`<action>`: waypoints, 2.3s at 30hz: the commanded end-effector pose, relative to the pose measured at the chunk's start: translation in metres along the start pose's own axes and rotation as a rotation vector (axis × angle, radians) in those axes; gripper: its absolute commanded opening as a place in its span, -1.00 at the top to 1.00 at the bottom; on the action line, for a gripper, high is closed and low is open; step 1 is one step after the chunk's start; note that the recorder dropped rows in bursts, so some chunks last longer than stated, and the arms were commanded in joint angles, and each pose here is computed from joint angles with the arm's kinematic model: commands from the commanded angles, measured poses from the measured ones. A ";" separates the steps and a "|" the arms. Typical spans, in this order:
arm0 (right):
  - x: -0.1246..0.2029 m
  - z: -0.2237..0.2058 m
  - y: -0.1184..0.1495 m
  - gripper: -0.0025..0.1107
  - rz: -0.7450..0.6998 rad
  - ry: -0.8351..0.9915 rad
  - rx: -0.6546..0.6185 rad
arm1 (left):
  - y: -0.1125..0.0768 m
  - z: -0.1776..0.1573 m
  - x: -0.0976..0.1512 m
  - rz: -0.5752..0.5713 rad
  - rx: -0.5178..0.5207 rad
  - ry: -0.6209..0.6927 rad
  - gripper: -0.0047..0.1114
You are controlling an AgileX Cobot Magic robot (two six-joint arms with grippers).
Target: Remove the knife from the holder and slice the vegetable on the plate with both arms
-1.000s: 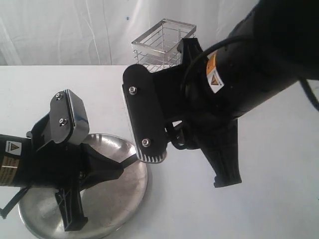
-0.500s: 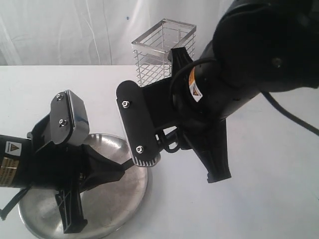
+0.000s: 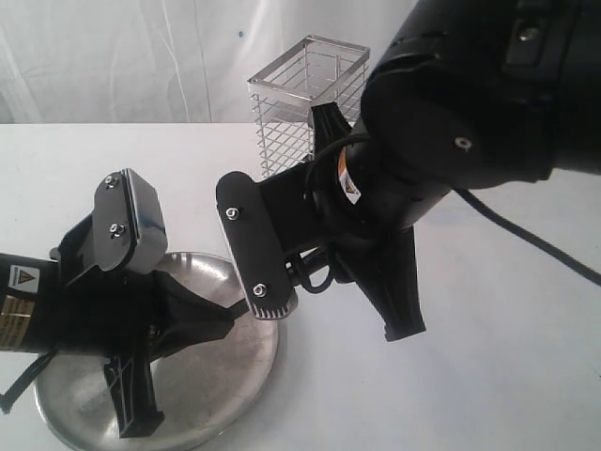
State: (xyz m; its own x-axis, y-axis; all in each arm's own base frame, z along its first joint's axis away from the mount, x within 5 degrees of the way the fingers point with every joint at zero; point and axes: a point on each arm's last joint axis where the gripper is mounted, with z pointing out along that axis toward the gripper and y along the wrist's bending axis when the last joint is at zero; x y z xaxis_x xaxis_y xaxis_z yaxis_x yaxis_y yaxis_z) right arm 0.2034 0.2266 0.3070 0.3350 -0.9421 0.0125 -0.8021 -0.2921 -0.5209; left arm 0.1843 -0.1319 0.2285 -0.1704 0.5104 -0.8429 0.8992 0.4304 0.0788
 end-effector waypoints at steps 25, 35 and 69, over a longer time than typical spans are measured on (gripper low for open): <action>0.005 -0.010 0.004 0.96 0.150 -0.011 -0.056 | 0.008 -0.019 -0.016 0.082 -0.162 -0.041 0.88; 0.008 -0.001 0.019 0.96 0.193 0.046 -0.156 | 0.013 -0.035 -0.021 0.104 -0.298 -0.056 0.03; -0.028 0.048 0.018 0.96 1.149 -0.074 -0.242 | -0.006 -0.086 -0.029 -0.081 -0.449 -0.248 -0.03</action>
State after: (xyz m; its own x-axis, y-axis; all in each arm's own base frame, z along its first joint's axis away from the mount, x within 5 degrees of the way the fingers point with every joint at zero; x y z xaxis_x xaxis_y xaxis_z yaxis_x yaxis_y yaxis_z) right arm 0.2014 0.2569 0.2554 -0.6201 -0.6750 -0.3999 -0.7295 0.6837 -0.0227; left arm 0.1585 -0.0808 0.2703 -0.1793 0.3540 -0.9179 0.5667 0.7999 0.1978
